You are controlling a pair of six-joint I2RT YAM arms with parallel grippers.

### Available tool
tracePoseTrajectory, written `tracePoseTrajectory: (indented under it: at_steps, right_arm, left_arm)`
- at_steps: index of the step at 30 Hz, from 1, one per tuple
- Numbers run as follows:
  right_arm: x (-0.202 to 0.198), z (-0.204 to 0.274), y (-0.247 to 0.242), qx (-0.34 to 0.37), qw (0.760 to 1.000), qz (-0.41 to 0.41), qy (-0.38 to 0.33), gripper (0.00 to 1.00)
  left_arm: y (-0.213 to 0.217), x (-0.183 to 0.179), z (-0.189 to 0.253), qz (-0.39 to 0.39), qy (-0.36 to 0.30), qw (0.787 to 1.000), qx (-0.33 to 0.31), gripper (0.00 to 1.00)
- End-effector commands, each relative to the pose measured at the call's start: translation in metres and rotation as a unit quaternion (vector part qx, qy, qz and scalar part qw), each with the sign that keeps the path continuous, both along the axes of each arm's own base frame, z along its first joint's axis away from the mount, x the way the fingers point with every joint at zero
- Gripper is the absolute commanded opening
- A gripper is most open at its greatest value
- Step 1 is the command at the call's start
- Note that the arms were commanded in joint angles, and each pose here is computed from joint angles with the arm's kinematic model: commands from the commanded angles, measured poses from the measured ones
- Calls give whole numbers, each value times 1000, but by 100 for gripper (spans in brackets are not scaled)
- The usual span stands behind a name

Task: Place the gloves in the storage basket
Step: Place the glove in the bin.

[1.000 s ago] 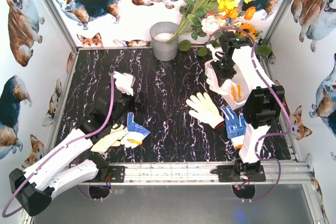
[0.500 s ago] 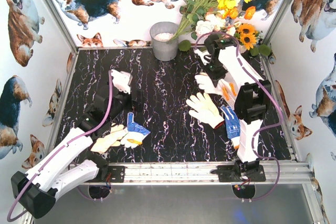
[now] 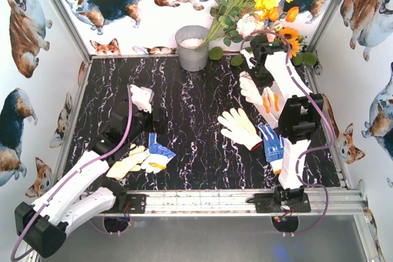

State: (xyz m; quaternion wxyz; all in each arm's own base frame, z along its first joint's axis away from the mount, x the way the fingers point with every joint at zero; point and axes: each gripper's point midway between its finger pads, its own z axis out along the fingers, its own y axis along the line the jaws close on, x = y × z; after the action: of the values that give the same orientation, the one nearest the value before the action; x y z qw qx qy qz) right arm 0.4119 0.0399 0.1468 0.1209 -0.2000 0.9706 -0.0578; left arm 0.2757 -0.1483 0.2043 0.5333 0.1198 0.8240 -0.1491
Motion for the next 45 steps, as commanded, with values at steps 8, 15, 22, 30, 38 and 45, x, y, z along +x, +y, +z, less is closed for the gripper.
tracePoseTrajectory:
  at_steps: [8, 15, 22, 30, 38, 45]
  right_arm:
    - [30, 25, -14, 52, 991, -45, -114, 0]
    - [30, 22, -18, 82, 986, -53, -134, 0]
    - [26, 24, -23, 113, 977, -71, -166, 0]
    - [29, 28, -29, 150, 965, -86, -198, 0]
    - [32, 19, -39, 151, 963, -94, -203, 0]
    - [32, 15, -48, 152, 957, -114, -221, 0]
  left_arm:
    - [5, 1, -3, 4, -2, 1000, -2, 100]
    - [4, 1, -7, 3, 3, 1000, -1, 100]
    - [4, 2, -9, 3, 5, 1000, 0, 100]
    - [4, 1, -10, 2, 6, 1000, -1, 100]
    - [4, 1, -10, 2, 6, 1000, -2, 100]
    - [5, 0, -11, 2, 7, 1000, -1, 100]
